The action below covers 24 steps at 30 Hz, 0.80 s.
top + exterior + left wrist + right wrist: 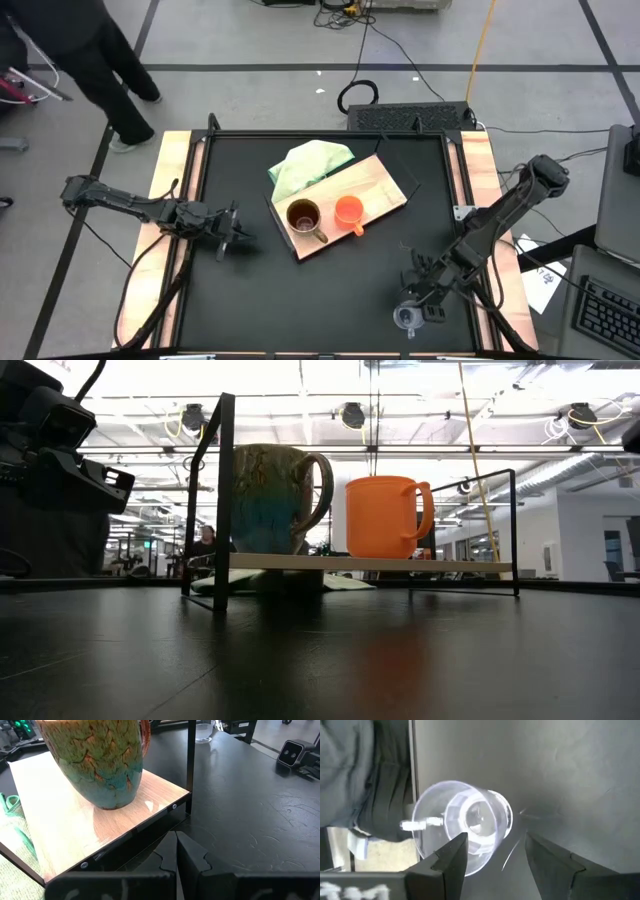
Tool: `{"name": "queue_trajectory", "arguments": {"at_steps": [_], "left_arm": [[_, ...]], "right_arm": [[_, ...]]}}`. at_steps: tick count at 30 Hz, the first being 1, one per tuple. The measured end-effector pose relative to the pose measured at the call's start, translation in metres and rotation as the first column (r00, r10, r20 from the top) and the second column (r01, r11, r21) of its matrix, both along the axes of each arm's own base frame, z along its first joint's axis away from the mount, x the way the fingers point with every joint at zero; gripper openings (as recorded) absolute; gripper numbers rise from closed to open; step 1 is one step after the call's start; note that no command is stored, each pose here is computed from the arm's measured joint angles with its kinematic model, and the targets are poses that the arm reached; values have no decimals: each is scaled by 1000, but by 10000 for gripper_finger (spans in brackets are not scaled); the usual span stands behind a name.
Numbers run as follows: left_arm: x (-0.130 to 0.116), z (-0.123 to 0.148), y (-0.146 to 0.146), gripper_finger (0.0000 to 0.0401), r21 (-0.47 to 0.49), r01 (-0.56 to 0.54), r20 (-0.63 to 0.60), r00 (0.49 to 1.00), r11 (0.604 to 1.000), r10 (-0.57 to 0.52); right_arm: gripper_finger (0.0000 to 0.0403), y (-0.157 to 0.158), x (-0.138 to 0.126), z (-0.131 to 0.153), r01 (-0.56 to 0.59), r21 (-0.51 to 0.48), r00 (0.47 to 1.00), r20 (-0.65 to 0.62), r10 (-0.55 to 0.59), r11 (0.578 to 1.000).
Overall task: Stack small to large cups/mugs on shelf
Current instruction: Put the transparent mug on the shelf
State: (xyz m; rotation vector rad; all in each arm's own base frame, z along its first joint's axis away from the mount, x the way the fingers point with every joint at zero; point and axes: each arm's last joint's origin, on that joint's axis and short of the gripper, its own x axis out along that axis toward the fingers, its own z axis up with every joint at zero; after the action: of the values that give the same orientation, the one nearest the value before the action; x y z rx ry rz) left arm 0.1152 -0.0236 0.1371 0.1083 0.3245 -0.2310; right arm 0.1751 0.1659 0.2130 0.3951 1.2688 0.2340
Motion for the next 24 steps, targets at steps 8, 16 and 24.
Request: {"name": "queue_trajectory", "arguments": {"at_steps": [8,16,24], "left_arm": [[0,0,0,5,0,0,0,1000,1000,0],[0,0,0,5,0,0,0,1000,1000,0],[0,0,0,5,2,1,1,1000,1000,-1]], "right_arm": [[190,4,3,-9,-9,-11,999,-38,8,1000],[190,5,5,-15,-10,-30,998,-59,8,999],[190,6,6,-18,-15,-39,998,-65,13,999]]}}
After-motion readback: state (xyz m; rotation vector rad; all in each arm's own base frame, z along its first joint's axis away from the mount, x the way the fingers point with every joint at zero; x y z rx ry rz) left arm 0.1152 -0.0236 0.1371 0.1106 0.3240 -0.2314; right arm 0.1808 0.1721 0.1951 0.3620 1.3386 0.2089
